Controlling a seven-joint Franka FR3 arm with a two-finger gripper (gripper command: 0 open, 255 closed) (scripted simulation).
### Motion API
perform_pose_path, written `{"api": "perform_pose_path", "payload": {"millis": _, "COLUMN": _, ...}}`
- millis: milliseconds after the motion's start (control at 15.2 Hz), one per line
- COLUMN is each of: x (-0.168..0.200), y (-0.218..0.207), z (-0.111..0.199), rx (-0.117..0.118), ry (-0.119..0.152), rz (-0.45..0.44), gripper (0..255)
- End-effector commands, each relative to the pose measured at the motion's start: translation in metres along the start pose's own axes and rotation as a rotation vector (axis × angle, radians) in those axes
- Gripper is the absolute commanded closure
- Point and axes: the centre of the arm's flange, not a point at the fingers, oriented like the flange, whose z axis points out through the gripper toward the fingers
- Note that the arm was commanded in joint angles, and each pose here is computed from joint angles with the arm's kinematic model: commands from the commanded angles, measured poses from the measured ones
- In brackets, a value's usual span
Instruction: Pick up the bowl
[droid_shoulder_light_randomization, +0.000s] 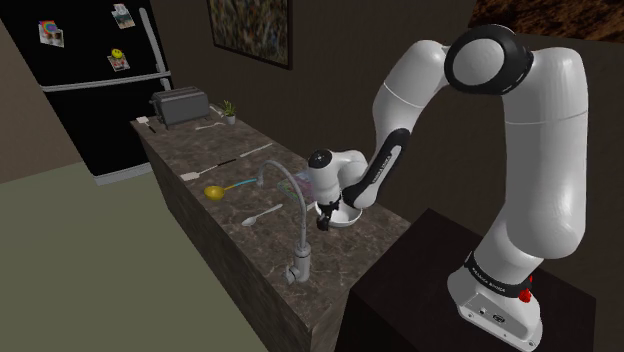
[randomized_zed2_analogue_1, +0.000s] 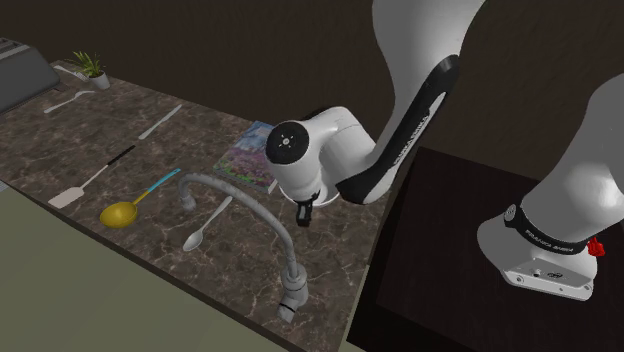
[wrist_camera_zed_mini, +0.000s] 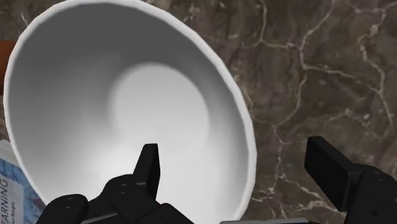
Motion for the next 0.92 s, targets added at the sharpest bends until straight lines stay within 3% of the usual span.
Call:
{"api": "perform_pose_path", "payload": {"millis": 0, "x": 0.001, "y": -0.003, "z": 0.01, "rx": -0.001, "ry": 0.001, "rz": -0.001, "gripper": 0}}
{"api": "perform_pose_path", "payload": {"millis": 264, "x": 0.002, "y": -0.007, "z": 0.023, "rx": -0.001, "ry": 0.001, "rz": -0.001, "gripper": 0}}
{"api": "perform_pose_path", "payload": {"millis": 330, "x": 0.002, "y": -0.007, "z": 0.023, "rx": -0.001, "ry": 0.001, "rz": -0.001, "gripper": 255}}
{"api": "perform_pose_path", "payload": {"millis": 858, "x": 0.002, "y": -0.007, "z": 0.023, "rx": -0.001, "ry": 0.0, "rz": -0.001, "gripper": 255}}
